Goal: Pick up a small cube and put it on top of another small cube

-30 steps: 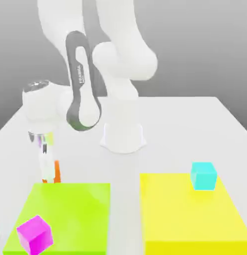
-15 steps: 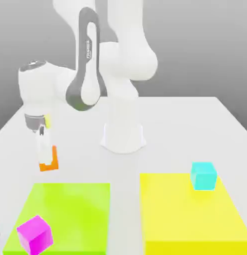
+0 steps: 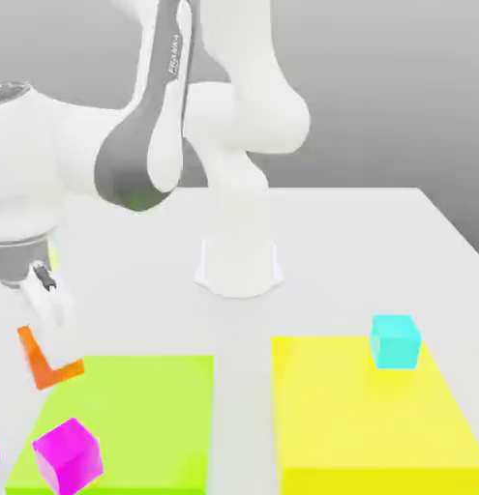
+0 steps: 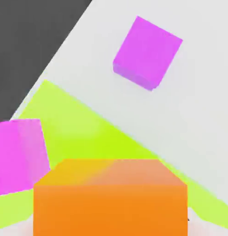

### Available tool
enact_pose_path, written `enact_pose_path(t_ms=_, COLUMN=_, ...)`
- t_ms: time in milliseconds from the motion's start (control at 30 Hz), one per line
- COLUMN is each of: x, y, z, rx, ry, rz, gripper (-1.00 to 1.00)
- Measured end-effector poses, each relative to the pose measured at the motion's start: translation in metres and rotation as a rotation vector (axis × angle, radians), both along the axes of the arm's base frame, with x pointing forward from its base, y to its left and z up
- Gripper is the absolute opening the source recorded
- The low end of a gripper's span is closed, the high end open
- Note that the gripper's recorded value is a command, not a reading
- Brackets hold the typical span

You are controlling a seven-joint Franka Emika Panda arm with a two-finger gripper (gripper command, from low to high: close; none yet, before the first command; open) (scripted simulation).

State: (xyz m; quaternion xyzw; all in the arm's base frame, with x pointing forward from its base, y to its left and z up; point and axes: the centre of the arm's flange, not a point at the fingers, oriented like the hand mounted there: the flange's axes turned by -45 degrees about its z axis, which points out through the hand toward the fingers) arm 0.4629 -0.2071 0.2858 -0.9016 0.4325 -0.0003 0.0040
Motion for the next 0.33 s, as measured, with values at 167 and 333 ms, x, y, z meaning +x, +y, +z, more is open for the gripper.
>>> enact_pose_path(t_ms=167, x=0.043, y=0.019, z=-0.010, rx=-0.004, ry=0.002, rz=0.070, gripper=-1.00)
enact_pose_path(t_ms=333, x=0.044, y=0.020, z=-0.037, rx=-0.005, ry=0.002, rz=0.072, gripper=1.00)
